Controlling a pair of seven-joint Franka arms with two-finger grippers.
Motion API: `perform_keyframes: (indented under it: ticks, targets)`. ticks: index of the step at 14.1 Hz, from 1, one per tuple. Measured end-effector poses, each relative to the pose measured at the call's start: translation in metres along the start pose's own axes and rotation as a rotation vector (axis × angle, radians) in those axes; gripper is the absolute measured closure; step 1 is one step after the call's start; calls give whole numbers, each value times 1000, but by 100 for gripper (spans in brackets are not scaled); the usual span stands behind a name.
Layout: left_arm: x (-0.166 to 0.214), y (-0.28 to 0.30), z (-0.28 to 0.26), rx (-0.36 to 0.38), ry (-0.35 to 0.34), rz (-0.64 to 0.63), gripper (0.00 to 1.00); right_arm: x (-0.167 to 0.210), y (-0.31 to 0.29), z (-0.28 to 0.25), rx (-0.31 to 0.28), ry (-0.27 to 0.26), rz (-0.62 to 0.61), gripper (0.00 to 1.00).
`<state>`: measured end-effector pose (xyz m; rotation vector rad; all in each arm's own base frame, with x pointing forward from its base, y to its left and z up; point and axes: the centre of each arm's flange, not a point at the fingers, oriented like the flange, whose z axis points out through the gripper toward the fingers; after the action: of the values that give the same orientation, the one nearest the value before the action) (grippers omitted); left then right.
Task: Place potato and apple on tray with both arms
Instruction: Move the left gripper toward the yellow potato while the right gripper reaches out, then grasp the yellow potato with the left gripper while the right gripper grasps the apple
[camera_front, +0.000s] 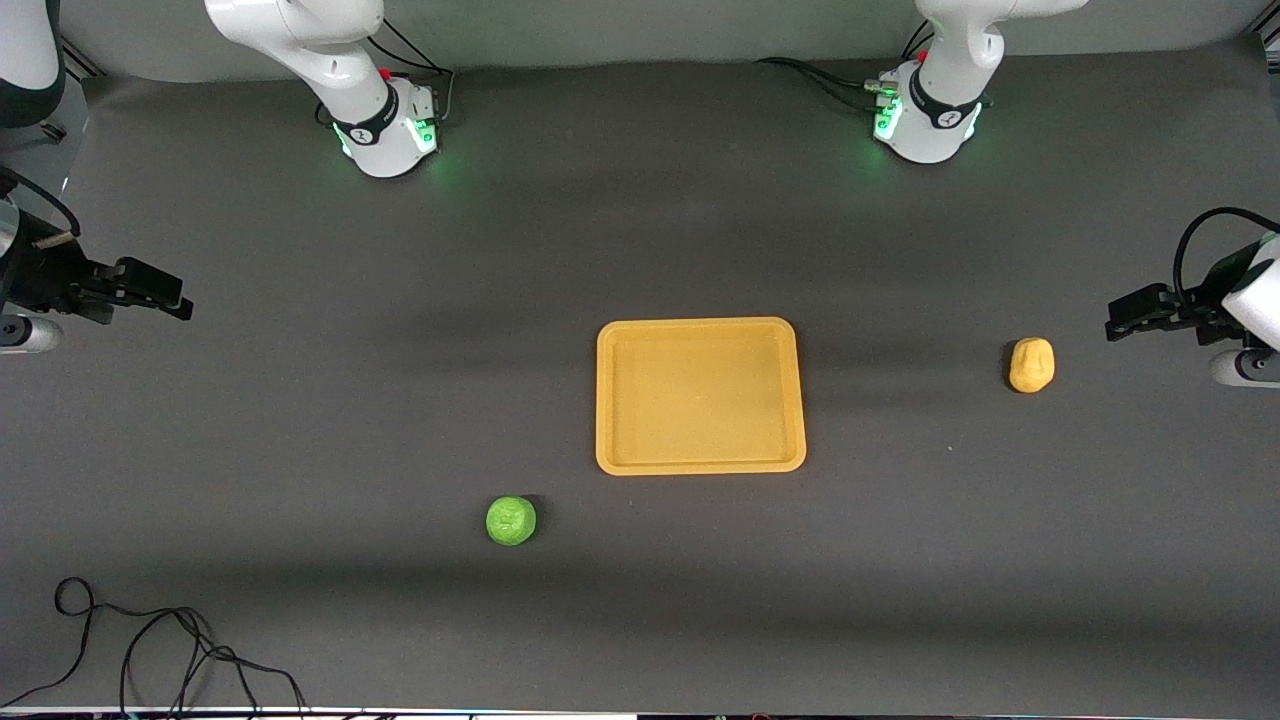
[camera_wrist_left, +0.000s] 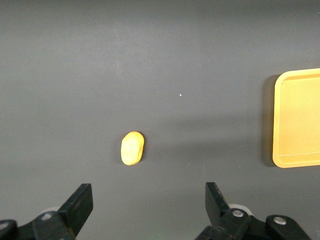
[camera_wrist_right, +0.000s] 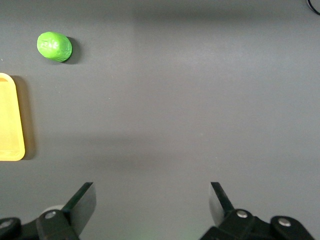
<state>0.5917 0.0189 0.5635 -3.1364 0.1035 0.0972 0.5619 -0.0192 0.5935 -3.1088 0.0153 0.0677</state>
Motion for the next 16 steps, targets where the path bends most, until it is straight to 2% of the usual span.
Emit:
perform_keyframes:
  ticks: [4,6,8,11,13,16]
  targets:
    - [0,0,1,-2,-4,4,0,0,-1,0,0,-1,-2,0]
    - [-1,-1,13,-5,-36,1,0,1,-1,2,0,-3,-3,0]
    - [-4,-10,45,-11,-82,3,2,2,-1,4,0,-7,-3,0]
    - [-14,-47,104,-21,-90,17,1,7,-9,11,-2,7,-18,0]
    - [-30,-73,157,-31,-102,13,1,14,-37,20,-4,34,-58,0]
    - [-62,-85,230,-54,-165,1,2,28,-102,40,-5,55,-60,0]
